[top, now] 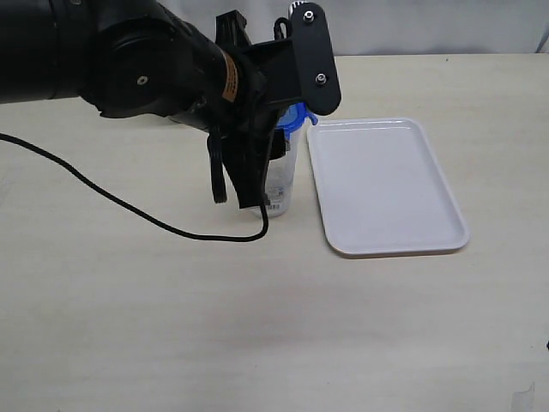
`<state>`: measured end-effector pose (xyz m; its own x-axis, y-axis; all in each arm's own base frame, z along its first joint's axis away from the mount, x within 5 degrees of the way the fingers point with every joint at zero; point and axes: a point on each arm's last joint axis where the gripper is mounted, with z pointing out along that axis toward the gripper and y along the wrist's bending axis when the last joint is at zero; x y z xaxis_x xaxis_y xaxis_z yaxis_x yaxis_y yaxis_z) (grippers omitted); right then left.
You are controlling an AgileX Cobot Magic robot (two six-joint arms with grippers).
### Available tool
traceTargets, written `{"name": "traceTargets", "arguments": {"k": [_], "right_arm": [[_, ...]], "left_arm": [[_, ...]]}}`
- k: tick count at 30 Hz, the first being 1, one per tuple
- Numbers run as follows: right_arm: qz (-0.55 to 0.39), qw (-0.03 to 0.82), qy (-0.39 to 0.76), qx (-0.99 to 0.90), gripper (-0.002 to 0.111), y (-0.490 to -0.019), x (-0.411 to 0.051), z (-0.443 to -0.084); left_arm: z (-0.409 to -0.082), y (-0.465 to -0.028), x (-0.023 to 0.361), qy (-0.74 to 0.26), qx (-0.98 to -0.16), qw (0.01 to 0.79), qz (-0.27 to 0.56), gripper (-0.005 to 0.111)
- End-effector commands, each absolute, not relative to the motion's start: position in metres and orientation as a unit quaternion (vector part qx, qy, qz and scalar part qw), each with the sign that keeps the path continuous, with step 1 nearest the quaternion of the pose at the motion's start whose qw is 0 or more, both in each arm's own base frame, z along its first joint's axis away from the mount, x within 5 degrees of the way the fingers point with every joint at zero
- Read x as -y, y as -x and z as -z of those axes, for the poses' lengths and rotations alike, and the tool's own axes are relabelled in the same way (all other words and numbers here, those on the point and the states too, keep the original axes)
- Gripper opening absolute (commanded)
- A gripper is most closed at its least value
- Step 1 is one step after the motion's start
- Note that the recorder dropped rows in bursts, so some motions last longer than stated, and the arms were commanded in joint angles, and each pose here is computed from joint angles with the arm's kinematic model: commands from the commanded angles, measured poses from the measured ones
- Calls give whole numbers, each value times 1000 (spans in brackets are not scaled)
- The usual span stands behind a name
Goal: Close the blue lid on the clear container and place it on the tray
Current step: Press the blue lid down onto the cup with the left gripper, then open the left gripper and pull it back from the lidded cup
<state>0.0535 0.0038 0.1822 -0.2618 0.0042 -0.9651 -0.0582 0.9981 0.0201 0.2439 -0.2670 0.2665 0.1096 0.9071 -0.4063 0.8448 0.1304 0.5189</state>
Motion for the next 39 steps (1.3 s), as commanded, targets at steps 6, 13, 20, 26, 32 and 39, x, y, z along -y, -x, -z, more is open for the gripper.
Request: {"name": "traceTargets", "arguments": {"k": [6, 13, 20, 26, 32, 39], "right_arm": [[-27, 610, 14, -792, 4, -53, -4, -182], [-27, 610, 14, -792, 4, -53, -4, -182], [-27, 610, 14, -792, 4, -53, -4, -182], [-27, 610, 14, -792, 4, -53, -4, -182], [-27, 610, 14, -792, 4, -53, -4, -182], [-27, 610, 14, -792, 4, -53, -4, -182]], "left_arm": [[-264, -241, 266, -658, -678, 326, -44, 58], [-260, -238, 253, -648, -710, 264, -76, 58], [-267, -248, 233, -588, -744, 259, -183, 58], [-270, -275, 210, -495, -799, 295, -172, 30], [-268, -306, 175, -339, -882, 320, -69, 21], [-270, -331, 145, -278, -874, 396, 49, 21]]}}
